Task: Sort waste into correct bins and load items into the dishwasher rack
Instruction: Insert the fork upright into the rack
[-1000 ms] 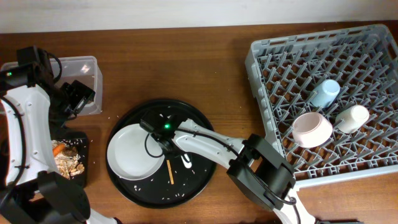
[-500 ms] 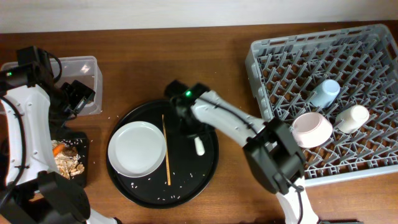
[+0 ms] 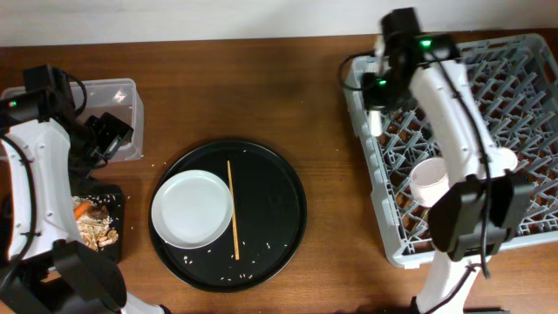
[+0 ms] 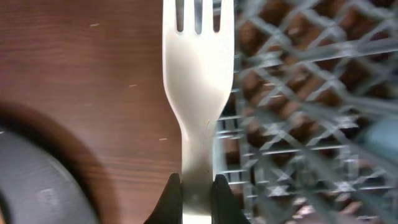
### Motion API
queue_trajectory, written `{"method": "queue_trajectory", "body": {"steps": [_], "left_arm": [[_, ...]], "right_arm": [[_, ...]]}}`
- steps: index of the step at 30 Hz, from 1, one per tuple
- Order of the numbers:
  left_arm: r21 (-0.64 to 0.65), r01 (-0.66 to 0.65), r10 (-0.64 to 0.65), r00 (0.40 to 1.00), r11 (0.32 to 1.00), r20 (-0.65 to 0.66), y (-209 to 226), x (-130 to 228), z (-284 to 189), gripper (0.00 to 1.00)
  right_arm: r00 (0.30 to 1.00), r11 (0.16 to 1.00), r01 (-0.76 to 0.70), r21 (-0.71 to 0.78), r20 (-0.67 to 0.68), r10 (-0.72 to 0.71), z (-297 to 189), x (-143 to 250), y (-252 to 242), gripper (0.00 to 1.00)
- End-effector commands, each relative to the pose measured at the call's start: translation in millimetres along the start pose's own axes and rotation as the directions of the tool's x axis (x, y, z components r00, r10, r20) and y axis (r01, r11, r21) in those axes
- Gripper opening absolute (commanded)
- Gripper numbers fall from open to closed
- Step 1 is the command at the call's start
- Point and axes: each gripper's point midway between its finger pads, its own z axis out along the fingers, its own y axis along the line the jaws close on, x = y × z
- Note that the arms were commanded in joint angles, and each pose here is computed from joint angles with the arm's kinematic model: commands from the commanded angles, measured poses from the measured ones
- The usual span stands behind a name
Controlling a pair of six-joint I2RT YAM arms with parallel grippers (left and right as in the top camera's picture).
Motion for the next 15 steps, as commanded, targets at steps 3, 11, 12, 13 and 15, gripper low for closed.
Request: {"method": "queue_trajectory", "body": {"steps": [3,11,12,13,15], "left_arm": [[0.003,0.015,-0.015,1.000,1.000,0.005,1,0,-2,0.99],[0.003,0.015,-0.015,1.000,1.000,0.005,1,0,-2,0.99],[0.003,0.015,-0.015,1.000,1.000,0.005,1,0,-2,0.99],[0.003,0.015,-0.015,1.000,1.000,0.005,1,0,-2,0.99],[0.003,0.015,-0.015,1.000,1.000,0.005,1,0,-2,0.99]], "right_arm": [[0.996,0.996,0.083,0.016,0.021,-0.083,-3,-8,-27,0.10],[0.996,0.997,0.082,0.014,-0.028,-0.082,18,-4,-27,0.25],[0.996,0.997,0.082,0.014,-0.029,-0.081,18,-4,-27,0.27],[0.996,0.997,0.082,0.014,-0.035,-0.081,18,-2,-28,0.34],[0.996,0.997,0.081,0.013,-0.048,-0.080,18,1,-27,0.46]]}}
